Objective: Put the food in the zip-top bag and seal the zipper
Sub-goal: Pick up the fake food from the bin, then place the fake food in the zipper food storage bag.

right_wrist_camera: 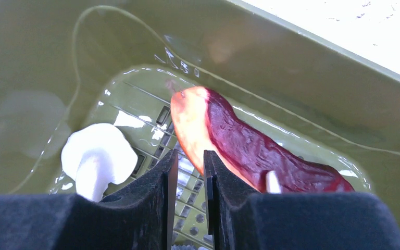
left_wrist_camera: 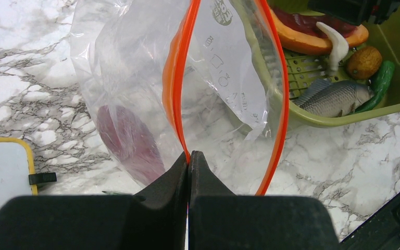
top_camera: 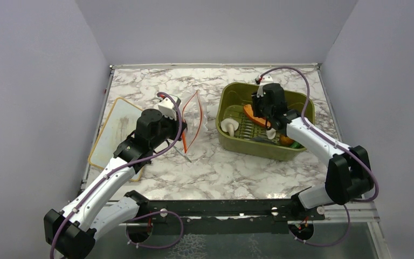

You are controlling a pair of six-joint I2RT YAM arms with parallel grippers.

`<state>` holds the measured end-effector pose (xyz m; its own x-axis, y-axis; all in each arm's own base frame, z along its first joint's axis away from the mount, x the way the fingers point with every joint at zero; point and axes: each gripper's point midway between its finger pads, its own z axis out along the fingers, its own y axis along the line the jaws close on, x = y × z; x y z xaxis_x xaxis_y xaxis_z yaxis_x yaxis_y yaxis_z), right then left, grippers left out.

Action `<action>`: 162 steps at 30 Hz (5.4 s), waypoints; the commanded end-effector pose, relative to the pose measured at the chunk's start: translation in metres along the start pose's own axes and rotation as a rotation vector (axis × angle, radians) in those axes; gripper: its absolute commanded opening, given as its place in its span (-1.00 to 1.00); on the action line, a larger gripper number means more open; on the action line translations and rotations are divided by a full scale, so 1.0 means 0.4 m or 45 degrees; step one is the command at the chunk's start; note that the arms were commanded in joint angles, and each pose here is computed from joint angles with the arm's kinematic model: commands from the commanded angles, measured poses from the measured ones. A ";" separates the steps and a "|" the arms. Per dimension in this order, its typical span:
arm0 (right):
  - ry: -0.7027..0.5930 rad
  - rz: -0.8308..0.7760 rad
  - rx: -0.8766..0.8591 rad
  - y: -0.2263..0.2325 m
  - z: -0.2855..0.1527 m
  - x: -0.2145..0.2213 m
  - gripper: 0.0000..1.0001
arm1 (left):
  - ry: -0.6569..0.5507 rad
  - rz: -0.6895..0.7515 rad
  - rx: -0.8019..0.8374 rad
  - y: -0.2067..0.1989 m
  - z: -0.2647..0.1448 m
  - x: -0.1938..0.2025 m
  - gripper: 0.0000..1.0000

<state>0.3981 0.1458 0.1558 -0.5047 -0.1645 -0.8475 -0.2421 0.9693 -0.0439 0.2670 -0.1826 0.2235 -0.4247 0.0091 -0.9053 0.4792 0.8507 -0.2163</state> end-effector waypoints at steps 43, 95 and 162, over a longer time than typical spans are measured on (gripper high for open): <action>0.084 -0.351 -0.139 0.039 0.181 0.116 -0.27 | -0.045 0.001 -0.034 0.014 -0.003 -0.013 -1.00; -0.750 -0.108 -1.006 0.318 -0.434 -0.313 -0.77 | -0.032 -0.053 0.021 -0.008 0.006 -0.005 -1.00; -0.703 0.464 -1.282 0.514 -0.458 -0.340 -0.80 | -0.107 -0.287 0.169 -0.083 0.036 -0.089 -1.00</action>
<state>0.2591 0.3337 0.3578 -0.2945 0.4318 -0.8526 -0.8594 0.2706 0.4339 0.2719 -0.2158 0.2219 -0.5473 -0.1651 -0.8205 0.4386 0.7784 -0.4492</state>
